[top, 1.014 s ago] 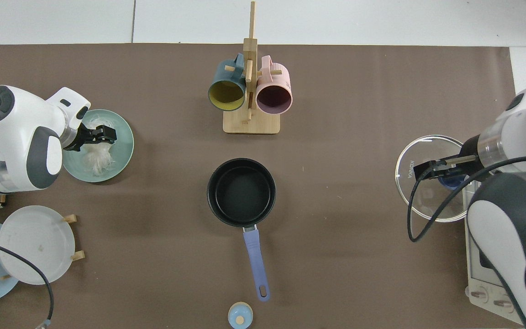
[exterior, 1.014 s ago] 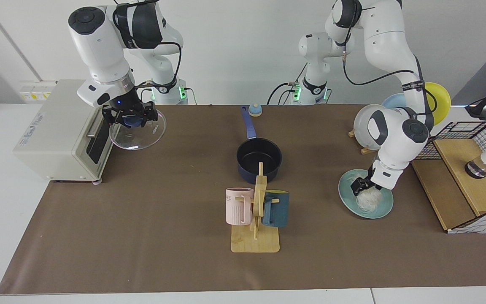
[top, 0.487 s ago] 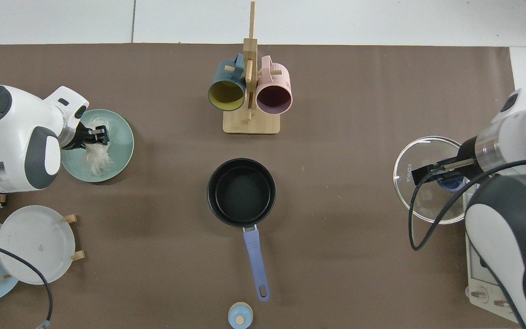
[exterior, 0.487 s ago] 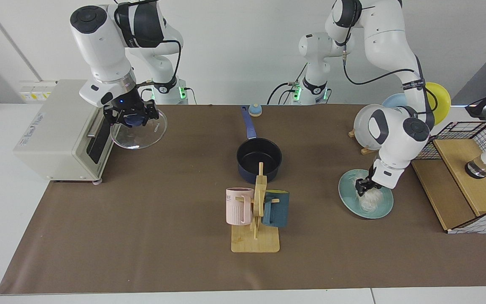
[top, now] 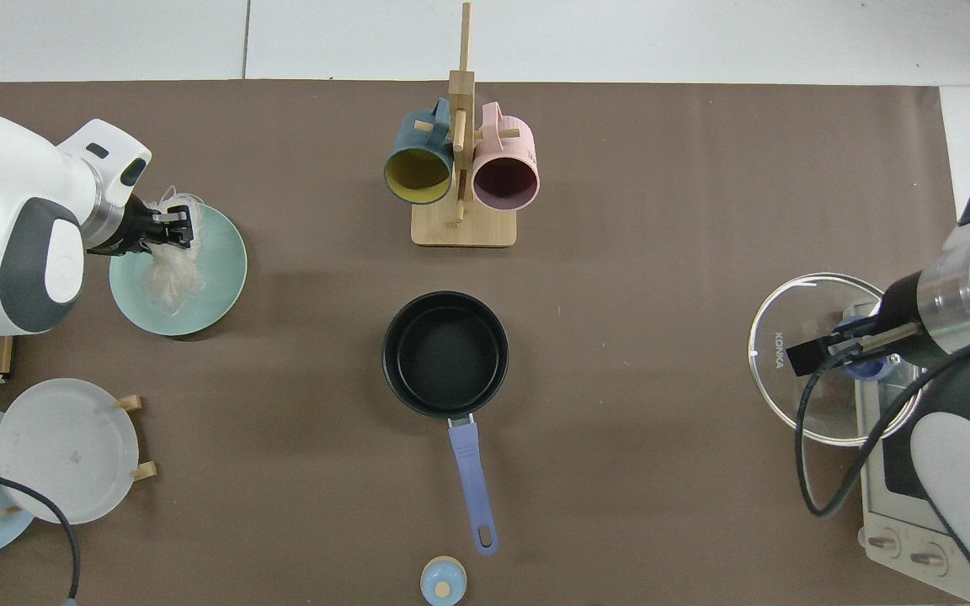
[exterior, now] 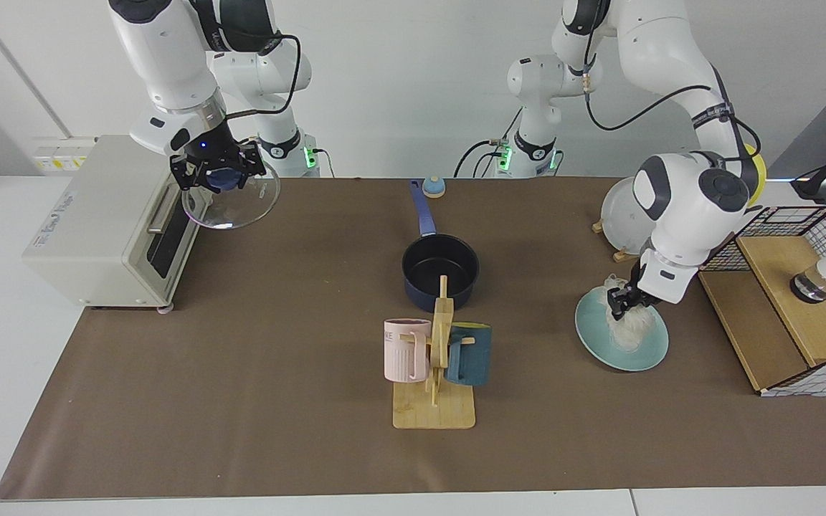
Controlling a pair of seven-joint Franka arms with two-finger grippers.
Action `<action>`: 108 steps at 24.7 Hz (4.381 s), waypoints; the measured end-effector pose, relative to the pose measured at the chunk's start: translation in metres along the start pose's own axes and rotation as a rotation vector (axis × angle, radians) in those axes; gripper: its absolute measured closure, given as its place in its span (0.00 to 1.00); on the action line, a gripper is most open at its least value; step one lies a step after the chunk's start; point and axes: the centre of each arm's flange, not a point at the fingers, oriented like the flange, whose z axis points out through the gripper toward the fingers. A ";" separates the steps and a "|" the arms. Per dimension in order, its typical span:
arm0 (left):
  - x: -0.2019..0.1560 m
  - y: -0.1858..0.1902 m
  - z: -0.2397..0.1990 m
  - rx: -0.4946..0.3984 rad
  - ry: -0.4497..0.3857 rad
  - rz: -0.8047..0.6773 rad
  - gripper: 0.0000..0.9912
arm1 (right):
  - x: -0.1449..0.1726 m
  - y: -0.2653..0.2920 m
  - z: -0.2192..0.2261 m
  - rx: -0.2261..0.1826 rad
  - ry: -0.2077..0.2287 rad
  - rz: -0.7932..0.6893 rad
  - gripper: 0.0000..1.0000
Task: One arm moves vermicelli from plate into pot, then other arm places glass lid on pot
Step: 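Carry the vermicelli over the black pot and release it, then withdraw the left gripper while the right gripper carries the lid toward the pot, then lower the glass lid onto the black pot with the right gripper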
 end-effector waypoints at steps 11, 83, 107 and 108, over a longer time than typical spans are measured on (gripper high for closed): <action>-0.092 0.160 -0.121 -0.055 0.024 0.007 0.64 | 0.000 -0.007 -0.002 -0.002 0.006 -0.019 0.57; -0.132 0.162 -0.133 -0.001 -0.022 0.053 0.00 | 0.060 -0.109 0.072 0.004 0.083 0.237 0.57; -0.126 0.025 -0.201 -0.006 -0.027 0.074 0.00 | 0.101 -0.319 0.108 0.042 0.093 0.478 0.57; -0.126 0.025 -0.201 -0.007 -0.026 0.074 0.00 | 0.105 -0.325 0.114 0.030 0.095 0.483 0.57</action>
